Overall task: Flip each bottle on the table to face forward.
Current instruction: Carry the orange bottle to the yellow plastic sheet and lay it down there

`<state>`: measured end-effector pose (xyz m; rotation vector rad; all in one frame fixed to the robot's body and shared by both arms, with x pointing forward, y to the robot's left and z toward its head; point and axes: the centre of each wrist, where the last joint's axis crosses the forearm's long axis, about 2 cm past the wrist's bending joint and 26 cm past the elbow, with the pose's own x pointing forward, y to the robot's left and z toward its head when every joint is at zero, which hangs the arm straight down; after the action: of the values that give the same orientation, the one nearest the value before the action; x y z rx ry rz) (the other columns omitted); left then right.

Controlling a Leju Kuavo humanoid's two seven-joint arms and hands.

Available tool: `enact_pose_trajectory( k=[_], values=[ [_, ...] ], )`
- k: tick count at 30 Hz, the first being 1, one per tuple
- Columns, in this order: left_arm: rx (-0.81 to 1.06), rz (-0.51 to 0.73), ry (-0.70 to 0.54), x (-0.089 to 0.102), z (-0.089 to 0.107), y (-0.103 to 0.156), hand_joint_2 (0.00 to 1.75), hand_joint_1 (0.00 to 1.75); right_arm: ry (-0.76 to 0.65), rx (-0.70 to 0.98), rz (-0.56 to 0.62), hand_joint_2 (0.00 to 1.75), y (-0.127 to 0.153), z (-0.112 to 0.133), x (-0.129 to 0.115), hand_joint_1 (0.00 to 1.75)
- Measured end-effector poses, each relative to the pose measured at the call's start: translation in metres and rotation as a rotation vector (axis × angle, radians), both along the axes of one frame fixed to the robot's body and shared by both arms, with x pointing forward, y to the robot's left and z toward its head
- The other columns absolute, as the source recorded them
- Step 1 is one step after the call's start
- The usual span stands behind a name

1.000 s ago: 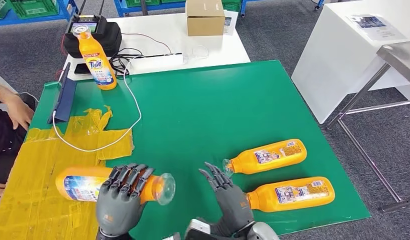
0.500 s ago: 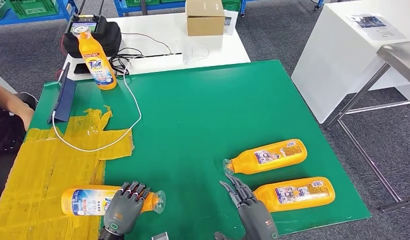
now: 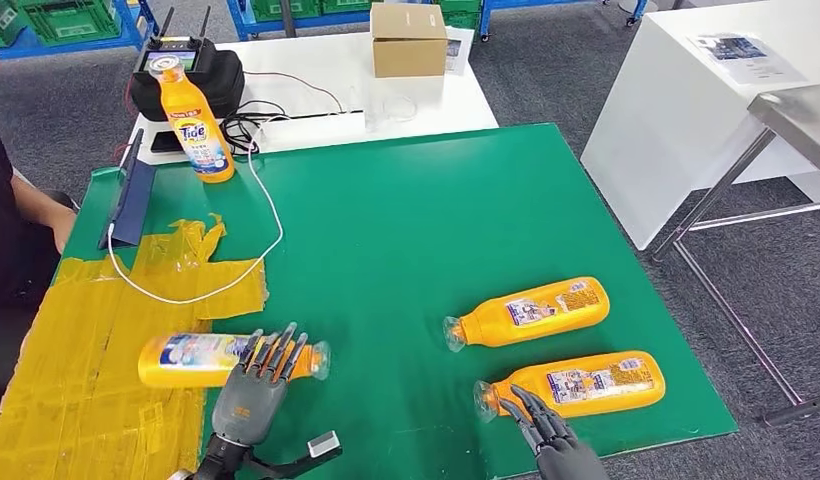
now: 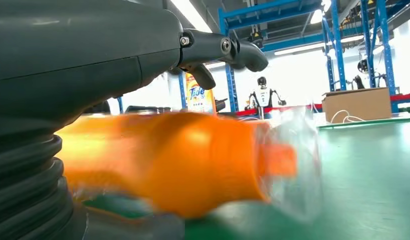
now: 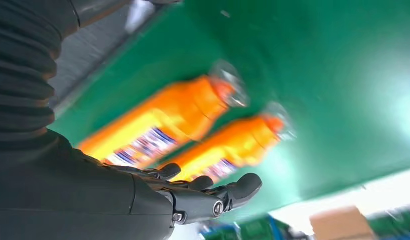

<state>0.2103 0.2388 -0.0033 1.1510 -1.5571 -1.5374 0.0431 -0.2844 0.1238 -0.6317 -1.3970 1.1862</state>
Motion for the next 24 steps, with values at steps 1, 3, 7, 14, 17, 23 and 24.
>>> enact_pose_trajectory(
  k=[1,3,7,14,17,23,24],
  values=[
    [0.007,0.005,0.004,0.003,-0.001,0.001,1.75,0.0,0.018,-0.011,-0.012,1.75,-0.003,0.001,-0.004,0.0],
    [0.017,0.015,0.011,0.007,-0.002,0.002,1.75,0.0,0.037,-0.032,-0.016,1.75,-0.009,0.002,-0.014,0.0],
    [0.024,0.021,0.021,0.01,-0.004,0.003,1.75,0.0,0.038,-0.065,0.02,1.75,-0.016,0.004,-0.027,0.0],
    [-0.328,-0.035,0.272,0.002,0.003,0.004,0.0,0.0,-0.08,-0.137,0.017,0.0,-0.017,0.01,-0.033,0.0],
    [-0.571,-0.041,0.371,-0.009,0.008,0.004,0.0,0.0,-0.1,-0.145,-0.007,0.0,-0.018,0.014,-0.034,0.0],
    [-0.803,-0.141,0.423,-0.024,0.018,-0.001,0.0,0.0,-0.124,-0.115,-0.056,1.75,-0.018,0.021,-0.036,0.0],
    [-0.918,-0.183,0.443,-0.025,0.023,-0.005,0.0,0.0,-0.135,-0.105,-0.07,1.75,-0.018,0.022,-0.035,0.0]
  ],
)
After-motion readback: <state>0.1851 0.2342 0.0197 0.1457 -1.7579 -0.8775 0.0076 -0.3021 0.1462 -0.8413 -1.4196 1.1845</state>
